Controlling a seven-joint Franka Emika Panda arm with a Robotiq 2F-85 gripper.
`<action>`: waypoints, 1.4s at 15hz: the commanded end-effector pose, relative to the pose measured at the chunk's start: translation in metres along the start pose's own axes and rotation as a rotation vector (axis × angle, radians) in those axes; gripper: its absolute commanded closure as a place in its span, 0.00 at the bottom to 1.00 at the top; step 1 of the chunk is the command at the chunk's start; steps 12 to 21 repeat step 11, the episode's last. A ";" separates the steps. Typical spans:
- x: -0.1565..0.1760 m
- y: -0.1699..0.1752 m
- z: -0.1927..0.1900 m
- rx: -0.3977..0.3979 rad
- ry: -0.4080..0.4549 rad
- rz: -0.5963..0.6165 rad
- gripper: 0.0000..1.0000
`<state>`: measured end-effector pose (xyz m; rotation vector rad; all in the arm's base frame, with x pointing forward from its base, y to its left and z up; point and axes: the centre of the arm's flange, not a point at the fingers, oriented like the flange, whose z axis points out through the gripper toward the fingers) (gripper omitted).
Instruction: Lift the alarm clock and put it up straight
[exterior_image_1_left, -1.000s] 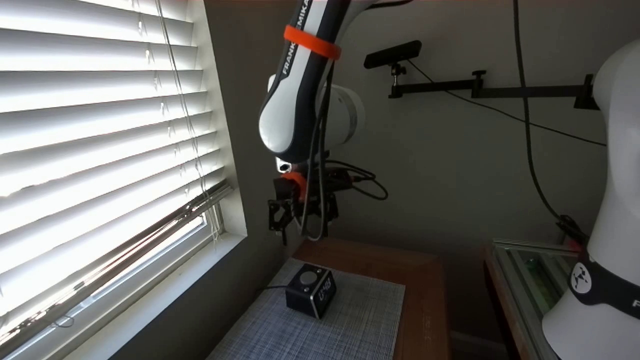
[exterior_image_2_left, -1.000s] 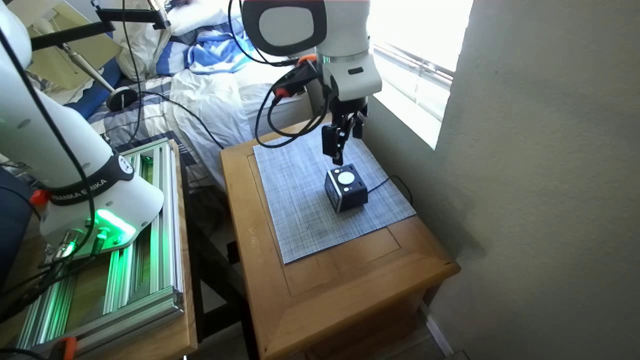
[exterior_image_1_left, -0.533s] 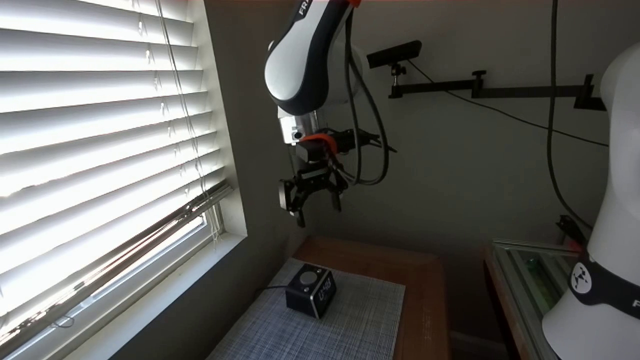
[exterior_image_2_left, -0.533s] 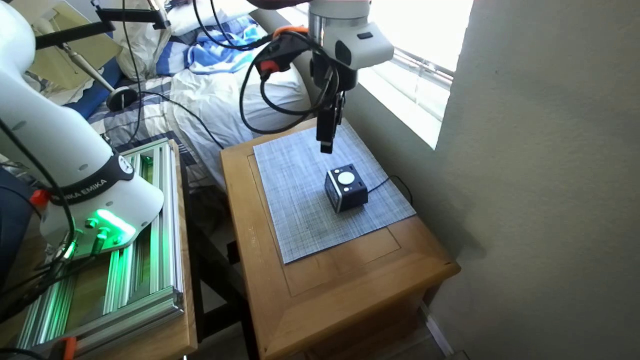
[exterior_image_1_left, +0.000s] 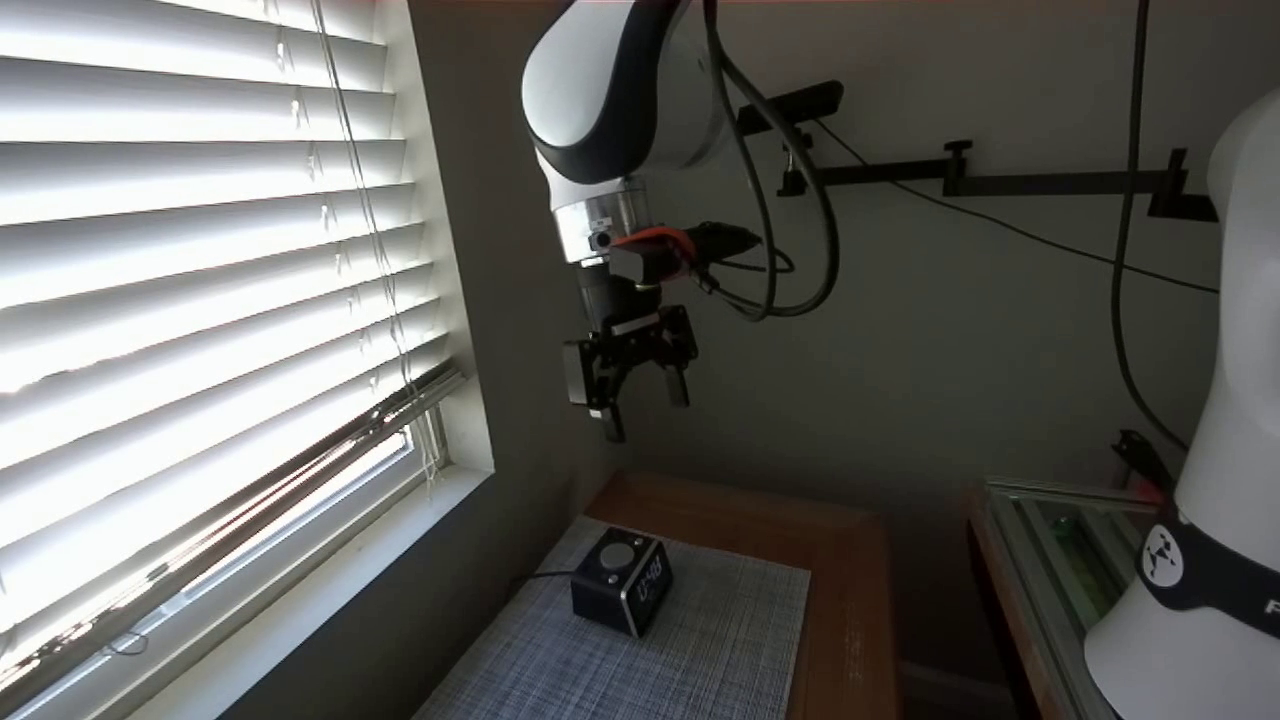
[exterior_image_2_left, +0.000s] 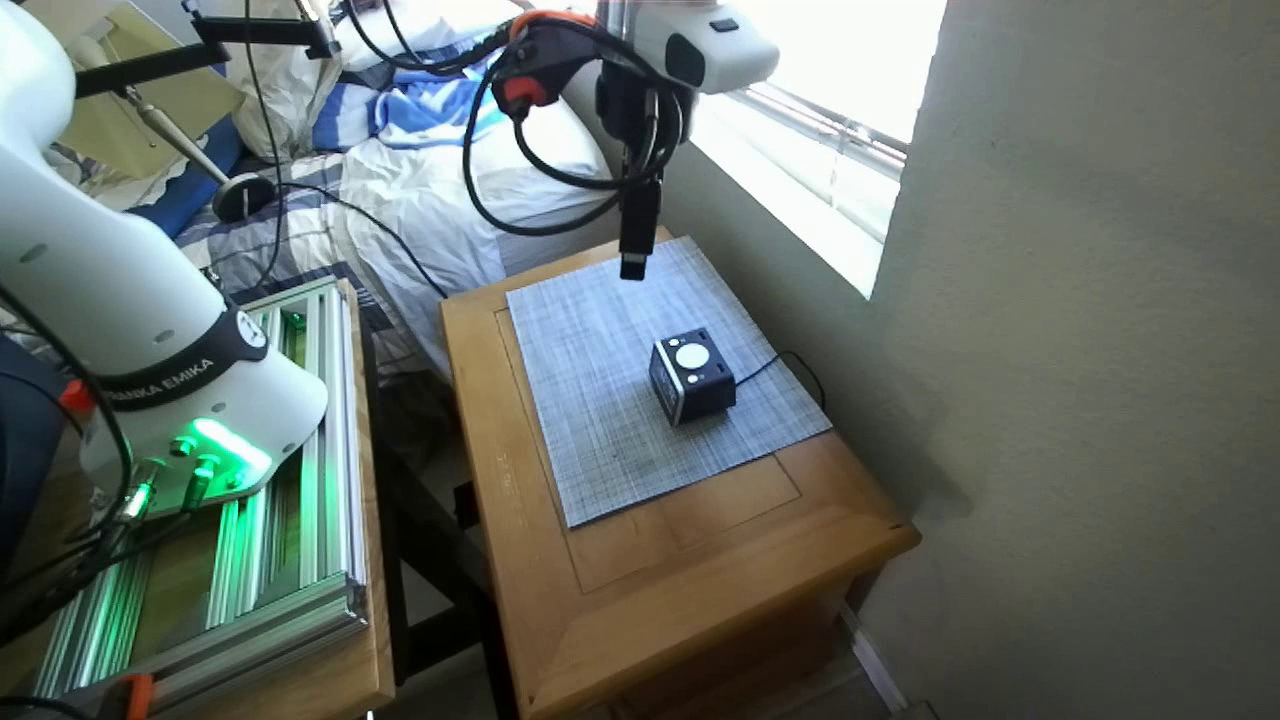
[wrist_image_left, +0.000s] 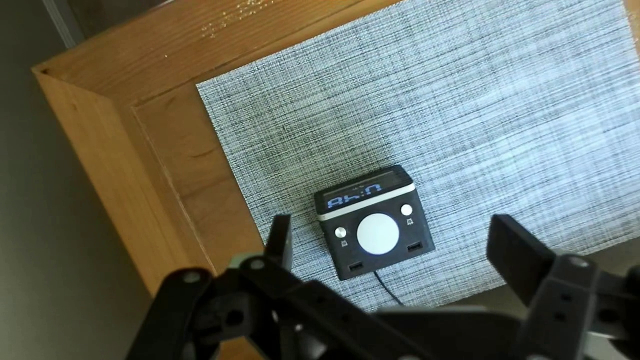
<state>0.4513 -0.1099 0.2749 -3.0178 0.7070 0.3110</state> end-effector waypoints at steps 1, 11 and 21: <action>-0.007 0.000 -0.013 -0.012 -0.004 -0.043 0.00; -0.005 -0.010 -0.008 0.002 0.007 -0.046 0.00; -0.005 -0.010 -0.008 0.002 0.007 -0.046 0.00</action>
